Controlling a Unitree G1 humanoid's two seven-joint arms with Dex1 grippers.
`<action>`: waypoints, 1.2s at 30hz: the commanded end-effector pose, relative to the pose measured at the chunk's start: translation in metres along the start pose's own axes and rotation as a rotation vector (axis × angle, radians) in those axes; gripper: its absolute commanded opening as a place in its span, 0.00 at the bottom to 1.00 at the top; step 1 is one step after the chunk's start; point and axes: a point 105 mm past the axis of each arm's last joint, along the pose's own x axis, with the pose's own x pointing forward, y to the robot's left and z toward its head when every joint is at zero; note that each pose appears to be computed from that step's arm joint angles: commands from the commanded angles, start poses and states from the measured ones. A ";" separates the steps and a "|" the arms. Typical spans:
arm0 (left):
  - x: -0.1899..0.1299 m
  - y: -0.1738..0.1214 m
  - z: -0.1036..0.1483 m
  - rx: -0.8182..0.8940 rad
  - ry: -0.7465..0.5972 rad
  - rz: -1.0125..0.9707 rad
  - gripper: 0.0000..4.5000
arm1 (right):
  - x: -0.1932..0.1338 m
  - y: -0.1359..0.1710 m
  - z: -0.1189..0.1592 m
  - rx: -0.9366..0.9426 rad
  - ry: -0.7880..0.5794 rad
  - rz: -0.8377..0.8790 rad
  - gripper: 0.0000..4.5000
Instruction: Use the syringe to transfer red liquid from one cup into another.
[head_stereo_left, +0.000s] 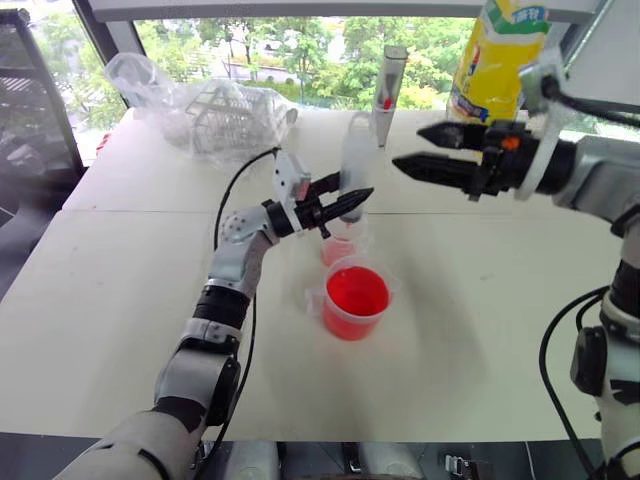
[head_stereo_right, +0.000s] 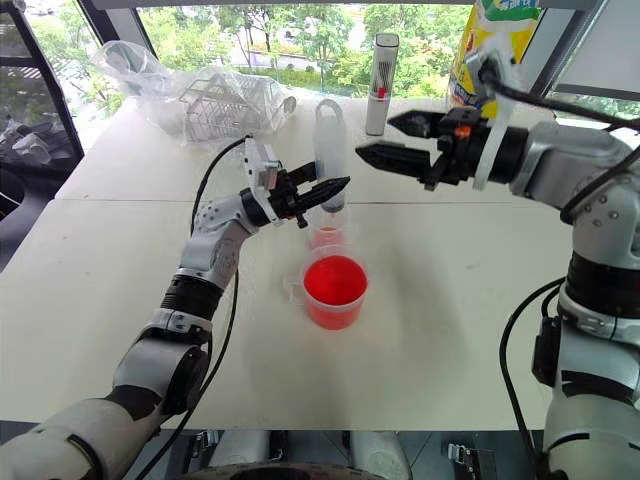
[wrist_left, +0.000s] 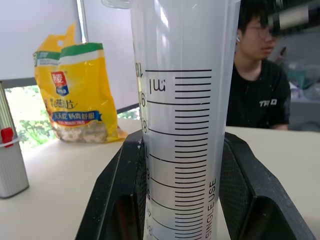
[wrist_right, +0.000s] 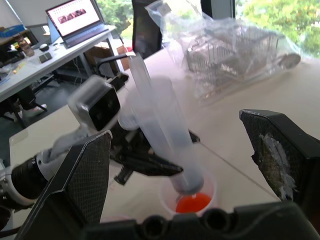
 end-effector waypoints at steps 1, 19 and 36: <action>-0.001 0.004 0.037 -0.019 -0.055 0.028 0.30 | -0.008 0.007 0.013 -0.037 -0.058 -0.016 0.99; -0.090 0.040 0.014 -0.714 0.625 0.694 0.30 | -0.003 0.013 -0.007 0.034 -0.058 -0.020 0.99; -0.142 -0.032 -0.070 -0.853 1.113 0.667 0.30 | -0.001 0.018 -0.017 0.062 -0.050 -0.026 0.99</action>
